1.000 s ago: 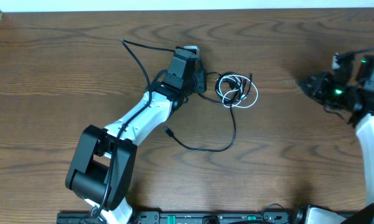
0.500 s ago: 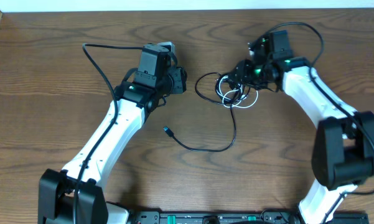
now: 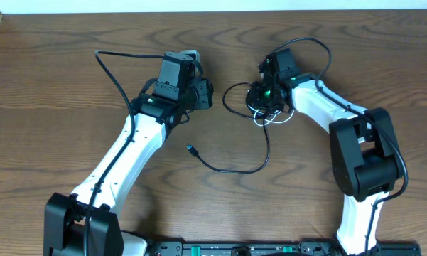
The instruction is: Untangle cables
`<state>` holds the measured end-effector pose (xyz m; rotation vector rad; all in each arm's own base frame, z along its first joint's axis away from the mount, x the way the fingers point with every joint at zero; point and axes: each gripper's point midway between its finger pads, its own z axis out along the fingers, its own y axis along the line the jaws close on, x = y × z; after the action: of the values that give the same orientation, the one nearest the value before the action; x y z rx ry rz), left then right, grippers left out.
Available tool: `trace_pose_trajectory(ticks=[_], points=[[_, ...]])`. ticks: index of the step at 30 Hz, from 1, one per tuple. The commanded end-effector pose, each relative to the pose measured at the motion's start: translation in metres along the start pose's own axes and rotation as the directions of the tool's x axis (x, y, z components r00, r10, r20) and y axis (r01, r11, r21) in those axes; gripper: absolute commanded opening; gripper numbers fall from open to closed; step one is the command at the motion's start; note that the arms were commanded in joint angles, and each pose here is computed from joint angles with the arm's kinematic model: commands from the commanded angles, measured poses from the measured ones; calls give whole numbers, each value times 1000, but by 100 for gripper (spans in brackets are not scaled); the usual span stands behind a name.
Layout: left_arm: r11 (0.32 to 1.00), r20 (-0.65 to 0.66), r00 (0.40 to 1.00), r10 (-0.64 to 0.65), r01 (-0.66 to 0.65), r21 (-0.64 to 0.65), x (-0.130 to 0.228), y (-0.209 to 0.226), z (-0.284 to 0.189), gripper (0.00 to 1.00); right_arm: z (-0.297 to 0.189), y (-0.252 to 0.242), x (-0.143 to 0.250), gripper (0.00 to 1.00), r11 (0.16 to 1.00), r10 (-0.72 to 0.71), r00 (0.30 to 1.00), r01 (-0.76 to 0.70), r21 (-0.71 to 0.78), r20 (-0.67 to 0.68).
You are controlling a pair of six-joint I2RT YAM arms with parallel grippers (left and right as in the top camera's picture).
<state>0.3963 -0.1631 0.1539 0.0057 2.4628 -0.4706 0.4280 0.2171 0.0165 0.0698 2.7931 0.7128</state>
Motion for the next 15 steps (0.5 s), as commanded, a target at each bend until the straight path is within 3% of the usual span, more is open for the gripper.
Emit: trace_pose_trajectory(ticks=[1,3,8,15], points=[[1000,-3,1000,8,-8,-2,-1,0,0,52,16,-9,6,13,998,9,1000,-8,58,-16],[1000,-7,1000,8,-8,-3,0,0,0,53,19,-11,12,2,997,6,1000,-4,77,-31],[1000,0,1000,8,-8,0,-2,-1,0,59,19,-10,22,1,992,-43,997,49,113,-59],[998,-27,1000,9,-7,70,3,-12,-1,59,-51,57,21,1,955,-177,981,152,-255,-77]])
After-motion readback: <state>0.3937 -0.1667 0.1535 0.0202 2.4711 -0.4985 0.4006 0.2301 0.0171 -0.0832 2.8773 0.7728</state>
